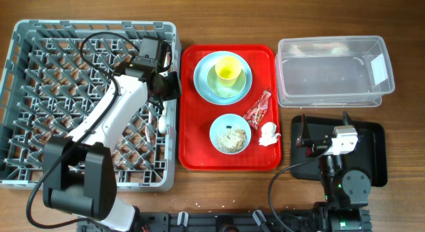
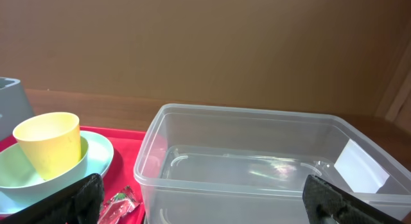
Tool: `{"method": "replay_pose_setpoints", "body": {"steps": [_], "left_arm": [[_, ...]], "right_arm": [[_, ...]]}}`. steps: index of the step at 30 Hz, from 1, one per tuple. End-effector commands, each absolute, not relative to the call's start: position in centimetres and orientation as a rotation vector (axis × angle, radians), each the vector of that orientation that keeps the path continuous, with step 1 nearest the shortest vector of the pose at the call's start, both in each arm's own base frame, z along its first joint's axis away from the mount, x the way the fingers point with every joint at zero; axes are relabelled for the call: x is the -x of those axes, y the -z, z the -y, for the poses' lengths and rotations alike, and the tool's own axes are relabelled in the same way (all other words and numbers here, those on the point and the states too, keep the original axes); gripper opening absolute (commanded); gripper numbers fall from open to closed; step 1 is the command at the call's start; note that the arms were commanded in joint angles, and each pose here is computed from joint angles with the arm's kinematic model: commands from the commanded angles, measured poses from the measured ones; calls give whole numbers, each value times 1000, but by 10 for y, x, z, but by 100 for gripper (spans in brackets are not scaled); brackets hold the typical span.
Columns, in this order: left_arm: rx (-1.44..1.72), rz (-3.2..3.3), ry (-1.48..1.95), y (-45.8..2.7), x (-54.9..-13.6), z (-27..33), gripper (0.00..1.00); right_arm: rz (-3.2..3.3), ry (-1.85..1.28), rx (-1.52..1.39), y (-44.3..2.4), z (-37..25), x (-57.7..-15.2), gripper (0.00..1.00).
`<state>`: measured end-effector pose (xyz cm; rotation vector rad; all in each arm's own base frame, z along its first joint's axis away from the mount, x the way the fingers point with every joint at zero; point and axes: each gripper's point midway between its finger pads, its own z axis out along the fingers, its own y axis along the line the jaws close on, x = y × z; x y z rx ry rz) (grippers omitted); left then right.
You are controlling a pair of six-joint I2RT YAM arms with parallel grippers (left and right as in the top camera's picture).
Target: Sort waste into correct bins and load items into the dishwasher rack
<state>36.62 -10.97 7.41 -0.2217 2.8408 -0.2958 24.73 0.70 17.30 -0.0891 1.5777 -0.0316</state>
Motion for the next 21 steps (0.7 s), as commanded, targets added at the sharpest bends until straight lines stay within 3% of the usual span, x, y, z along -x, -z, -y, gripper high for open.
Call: {"method": "replay_pose_setpoints", "body": {"steps": [1,6,11,16,21], "left_arm": [[297,-2841,307,-70,-366,108,14],[296,-2842,307,-70,-366,108,18],[238,-2780,300,-96,-377,107,43],[246,-2591,391,-194,-375,117,48],[214,-2610,396,-213,-340,123,49]], "right_arm": [[-1569,21,103,-175,-10,-247,100],[-1569,20,103,-175,-10,-247,100],[-1569,20,103,-175,-10,-247,100],[-1569,20,103,-175,-10,-247,100],[-1569,20,103,-175,-10,-247,100]]}}
